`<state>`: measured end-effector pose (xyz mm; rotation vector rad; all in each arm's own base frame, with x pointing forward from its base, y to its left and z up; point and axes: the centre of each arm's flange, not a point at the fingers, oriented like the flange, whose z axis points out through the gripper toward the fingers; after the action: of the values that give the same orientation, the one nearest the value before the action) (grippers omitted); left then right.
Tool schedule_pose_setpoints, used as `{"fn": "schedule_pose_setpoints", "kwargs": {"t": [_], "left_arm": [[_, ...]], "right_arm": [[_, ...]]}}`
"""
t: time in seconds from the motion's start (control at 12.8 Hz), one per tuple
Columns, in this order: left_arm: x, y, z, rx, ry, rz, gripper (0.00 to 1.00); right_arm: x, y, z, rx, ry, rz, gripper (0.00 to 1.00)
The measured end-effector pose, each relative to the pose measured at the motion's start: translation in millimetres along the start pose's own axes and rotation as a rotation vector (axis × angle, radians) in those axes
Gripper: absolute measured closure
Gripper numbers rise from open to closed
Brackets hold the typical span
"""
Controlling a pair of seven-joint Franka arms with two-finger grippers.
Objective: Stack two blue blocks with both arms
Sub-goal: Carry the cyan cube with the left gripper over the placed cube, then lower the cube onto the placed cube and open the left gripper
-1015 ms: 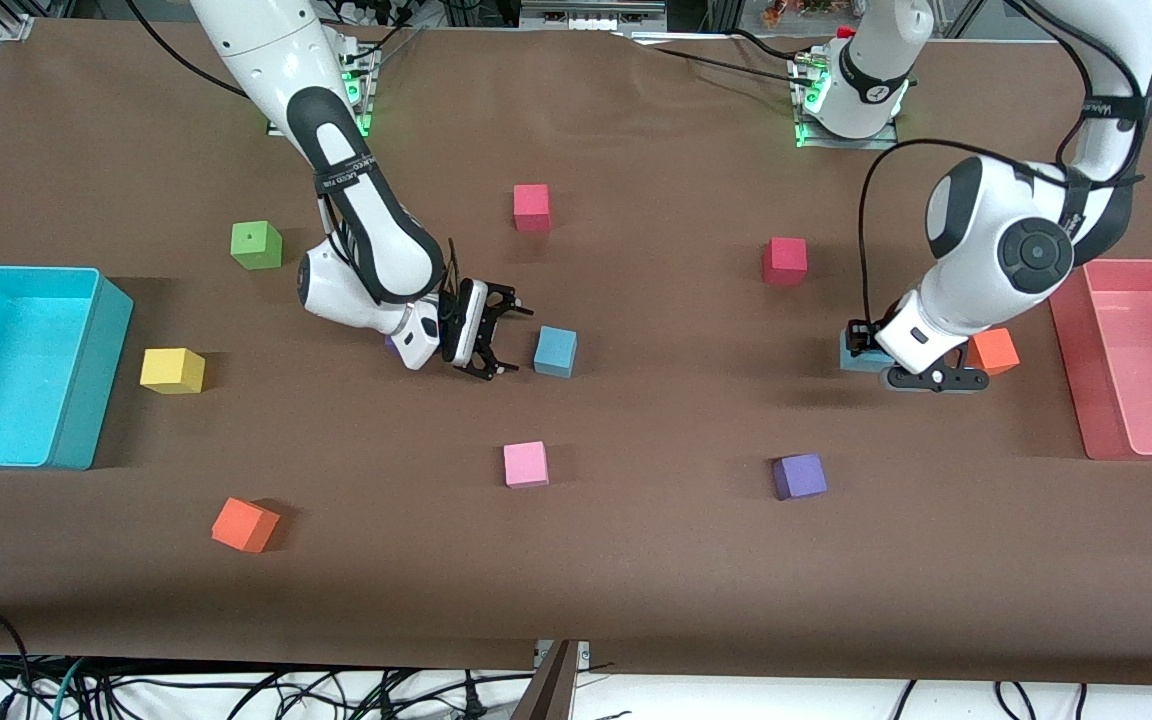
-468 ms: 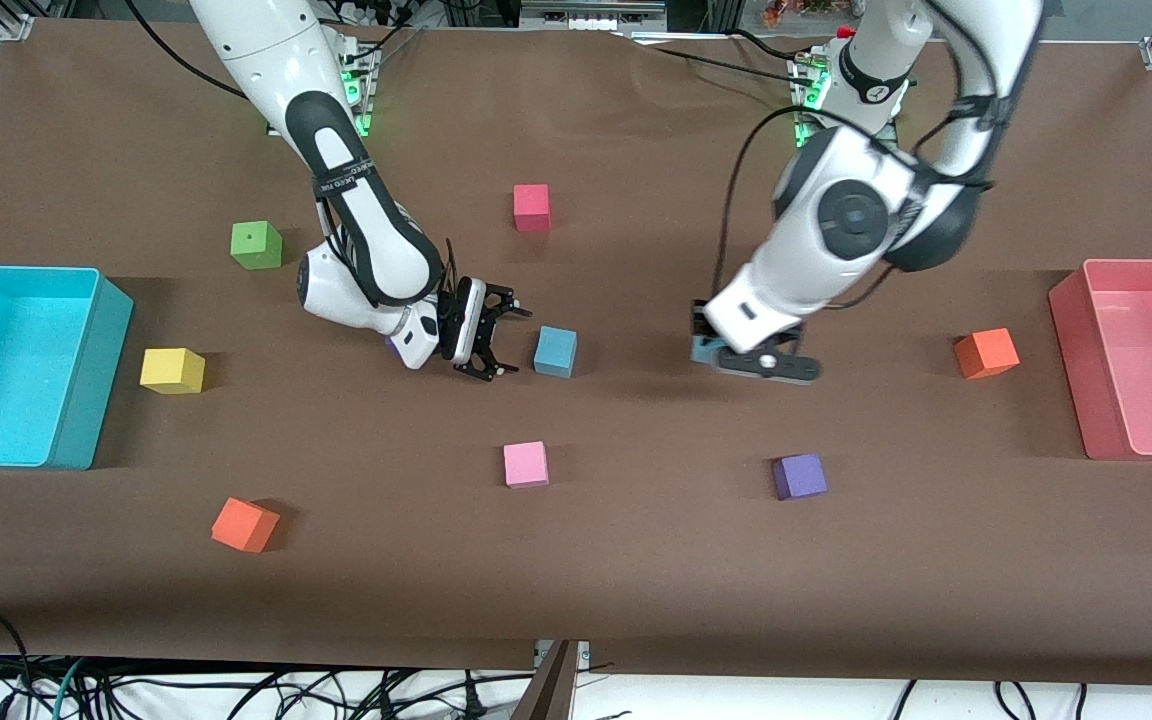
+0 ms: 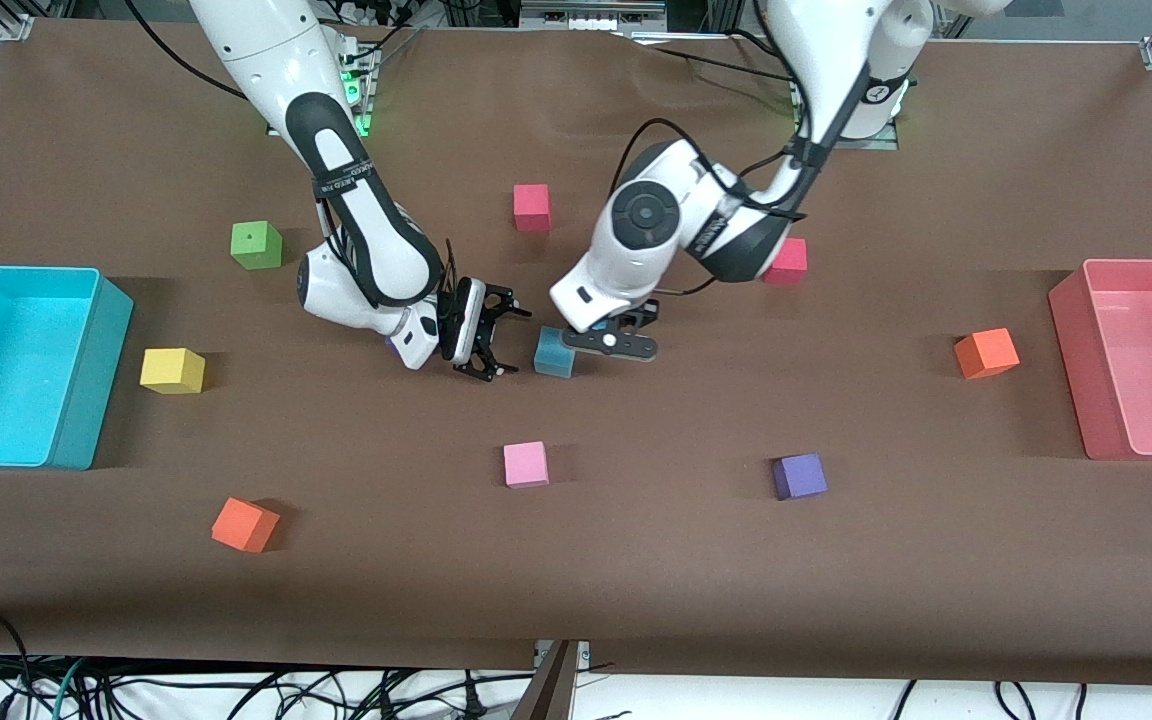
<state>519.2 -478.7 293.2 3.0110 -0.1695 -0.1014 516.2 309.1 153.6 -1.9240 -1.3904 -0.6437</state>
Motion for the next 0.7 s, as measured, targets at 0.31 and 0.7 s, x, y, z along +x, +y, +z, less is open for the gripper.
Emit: {"fn": "schedule_pose_setpoints", "kwargs": {"t": [0.31,0.7], "left_arm": [[7.6,13.7,-0.6,-0.016,0.045,-0.021,0.49],[6.5,37.1,7.2,-0.032,0.06,-0.051,0.49]], "right_arm": [[0.0,-0.1,0.1,0.001,0.001,-0.001,0.0],[0.1,-0.2,0.2,0.001,0.001,-0.001,0.0]]}}
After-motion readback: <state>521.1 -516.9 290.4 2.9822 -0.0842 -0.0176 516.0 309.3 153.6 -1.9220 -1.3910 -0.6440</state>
